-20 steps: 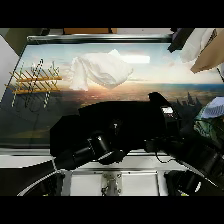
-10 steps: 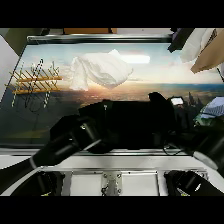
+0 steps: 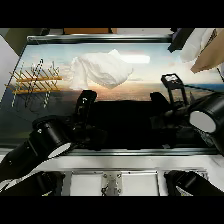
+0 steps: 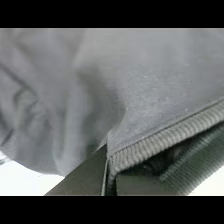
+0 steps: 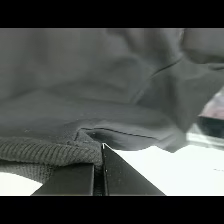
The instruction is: Fold the clothes and pants, and hang the long-sleeved shirts on hangers.
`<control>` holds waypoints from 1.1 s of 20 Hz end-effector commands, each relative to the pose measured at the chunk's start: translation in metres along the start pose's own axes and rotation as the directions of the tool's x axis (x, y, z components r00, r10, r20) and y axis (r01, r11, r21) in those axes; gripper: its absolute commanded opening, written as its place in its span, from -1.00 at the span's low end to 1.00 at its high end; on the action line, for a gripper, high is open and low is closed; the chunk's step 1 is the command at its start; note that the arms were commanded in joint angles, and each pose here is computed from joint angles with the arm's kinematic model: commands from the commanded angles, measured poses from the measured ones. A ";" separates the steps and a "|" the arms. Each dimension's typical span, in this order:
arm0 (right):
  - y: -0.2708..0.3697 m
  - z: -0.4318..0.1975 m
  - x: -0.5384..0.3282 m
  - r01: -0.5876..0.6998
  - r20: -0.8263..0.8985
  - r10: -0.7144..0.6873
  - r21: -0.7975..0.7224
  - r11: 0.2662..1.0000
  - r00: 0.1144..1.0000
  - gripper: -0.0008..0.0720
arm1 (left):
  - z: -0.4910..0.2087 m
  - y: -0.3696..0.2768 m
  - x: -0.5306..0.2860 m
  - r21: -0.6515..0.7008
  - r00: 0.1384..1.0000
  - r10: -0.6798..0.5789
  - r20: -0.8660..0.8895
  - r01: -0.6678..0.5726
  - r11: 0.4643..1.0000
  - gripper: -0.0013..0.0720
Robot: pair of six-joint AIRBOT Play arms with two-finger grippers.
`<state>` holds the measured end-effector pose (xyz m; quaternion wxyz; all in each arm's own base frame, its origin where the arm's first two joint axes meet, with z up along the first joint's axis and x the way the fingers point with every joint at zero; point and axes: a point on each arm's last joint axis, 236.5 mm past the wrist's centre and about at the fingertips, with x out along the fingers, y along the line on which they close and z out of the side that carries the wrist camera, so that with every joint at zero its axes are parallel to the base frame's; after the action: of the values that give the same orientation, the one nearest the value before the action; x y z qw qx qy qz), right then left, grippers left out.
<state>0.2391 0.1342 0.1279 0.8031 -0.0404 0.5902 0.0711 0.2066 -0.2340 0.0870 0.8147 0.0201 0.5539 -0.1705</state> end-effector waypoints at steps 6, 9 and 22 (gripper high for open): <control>0.036 0.016 0.050 -0.007 -0.076 0.006 -0.012 1.000 0.997 -0.90 | 0.008 -0.003 0.051 -0.006 0.972 -0.179 -0.151 0.180 0.984 -0.92; 0.036 0.015 0.054 -0.002 -0.088 0.000 -0.014 1.000 0.996 -0.90 | -0.004 0.004 0.057 0.027 0.964 -0.155 -0.215 0.165 0.986 -0.92; 0.036 0.015 0.054 -0.001 -0.089 0.000 -0.015 1.000 0.996 -0.90 | 0.039 0.055 -0.010 -0.101 0.981 -0.188 0.041 0.191 0.976 0.94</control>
<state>0.2636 0.1754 0.0813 0.7759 -0.0491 0.6247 0.0735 0.2384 -0.2153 0.0814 0.7746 -0.0446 0.5818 -0.2441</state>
